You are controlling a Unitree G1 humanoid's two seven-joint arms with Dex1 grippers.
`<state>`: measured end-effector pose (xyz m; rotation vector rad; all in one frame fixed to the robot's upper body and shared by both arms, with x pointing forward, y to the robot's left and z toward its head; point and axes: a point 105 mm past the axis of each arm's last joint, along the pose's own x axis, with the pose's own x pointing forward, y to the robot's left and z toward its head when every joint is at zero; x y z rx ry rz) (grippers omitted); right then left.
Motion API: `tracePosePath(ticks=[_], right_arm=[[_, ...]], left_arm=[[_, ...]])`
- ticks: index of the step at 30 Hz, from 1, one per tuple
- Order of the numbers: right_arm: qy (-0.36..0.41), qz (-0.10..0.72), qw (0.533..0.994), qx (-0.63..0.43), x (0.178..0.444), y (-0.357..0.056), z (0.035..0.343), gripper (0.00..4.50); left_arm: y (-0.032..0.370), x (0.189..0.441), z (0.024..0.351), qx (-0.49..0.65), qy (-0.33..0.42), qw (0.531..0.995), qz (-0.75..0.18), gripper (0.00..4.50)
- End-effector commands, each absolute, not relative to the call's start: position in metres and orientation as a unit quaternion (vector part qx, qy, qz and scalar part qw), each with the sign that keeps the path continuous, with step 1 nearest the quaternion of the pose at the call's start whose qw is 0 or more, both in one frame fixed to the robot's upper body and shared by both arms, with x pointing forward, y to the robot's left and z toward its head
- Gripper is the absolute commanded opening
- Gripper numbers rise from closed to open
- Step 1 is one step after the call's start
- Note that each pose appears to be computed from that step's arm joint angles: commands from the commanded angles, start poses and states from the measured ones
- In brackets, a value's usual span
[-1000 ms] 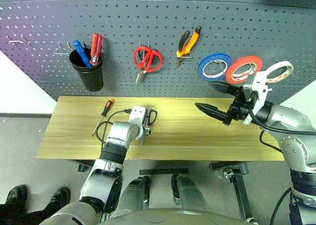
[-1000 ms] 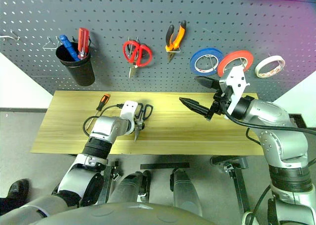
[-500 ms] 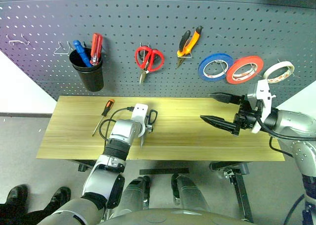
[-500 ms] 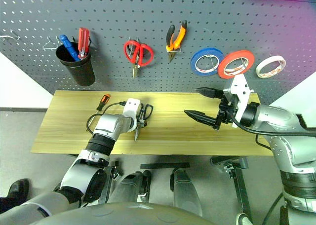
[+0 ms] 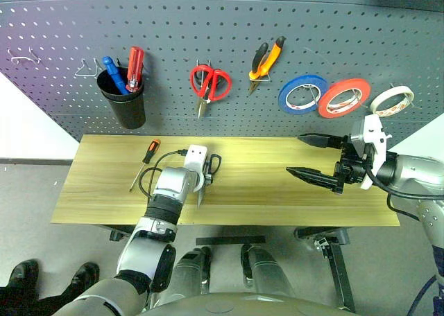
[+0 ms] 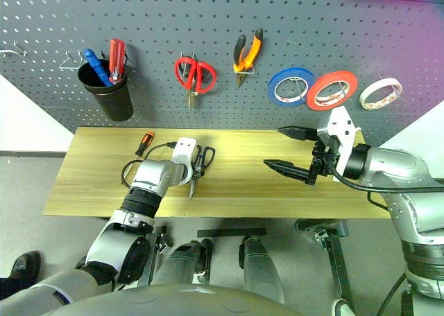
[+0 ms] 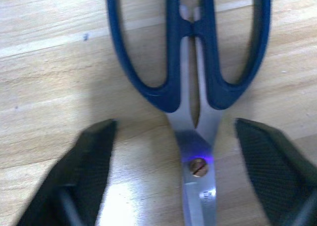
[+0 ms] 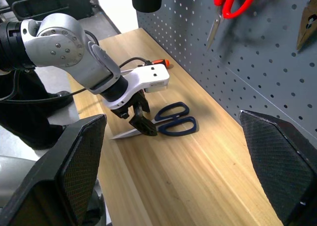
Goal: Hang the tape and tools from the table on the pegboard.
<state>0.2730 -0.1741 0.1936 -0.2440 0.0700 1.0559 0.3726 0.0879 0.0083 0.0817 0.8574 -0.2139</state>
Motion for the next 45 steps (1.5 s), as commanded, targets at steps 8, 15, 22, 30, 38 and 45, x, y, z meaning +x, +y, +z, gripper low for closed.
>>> tracePosePath(ticks=[8, 15, 22, 30, 38, 45], right_arm=[[0.003, 0.489, 0.862, -0.134, 0.277, -0.176, 0.206, 4.50], [0.001, 0.485, 0.864, -0.136, 0.280, -0.177, 0.205, 4.50], [0.017, 0.501, 0.856, -0.124, 0.275, -0.180, 0.201, 4.50], [0.033, 0.501, 0.852, -0.149, 0.273, -0.196, 0.197, 4.50], [0.051, 0.512, 0.845, -0.148, 0.272, -0.200, 0.196, 4.50], [0.057, 0.519, 0.840, -0.145, 0.270, -0.196, 0.195, 4.50]], left_arm=[[0.083, 0.364, 0.001, 0.039, 0.440, 0.890, -0.109, 0.83], [0.082, 0.360, -0.001, 0.034, 0.443, 0.889, -0.109, 0.83], [0.076, 0.361, 0.019, 0.018, 0.403, 0.906, -0.128, 0.81], [0.090, 0.362, 0.038, 0.036, 0.336, 0.934, -0.117, 0.81], [0.082, 0.362, 0.048, 0.024, 0.304, 0.942, -0.143, 0.81], [0.091, 0.358, 0.036, 0.016, 0.327, 0.937, -0.120, 0.81]])
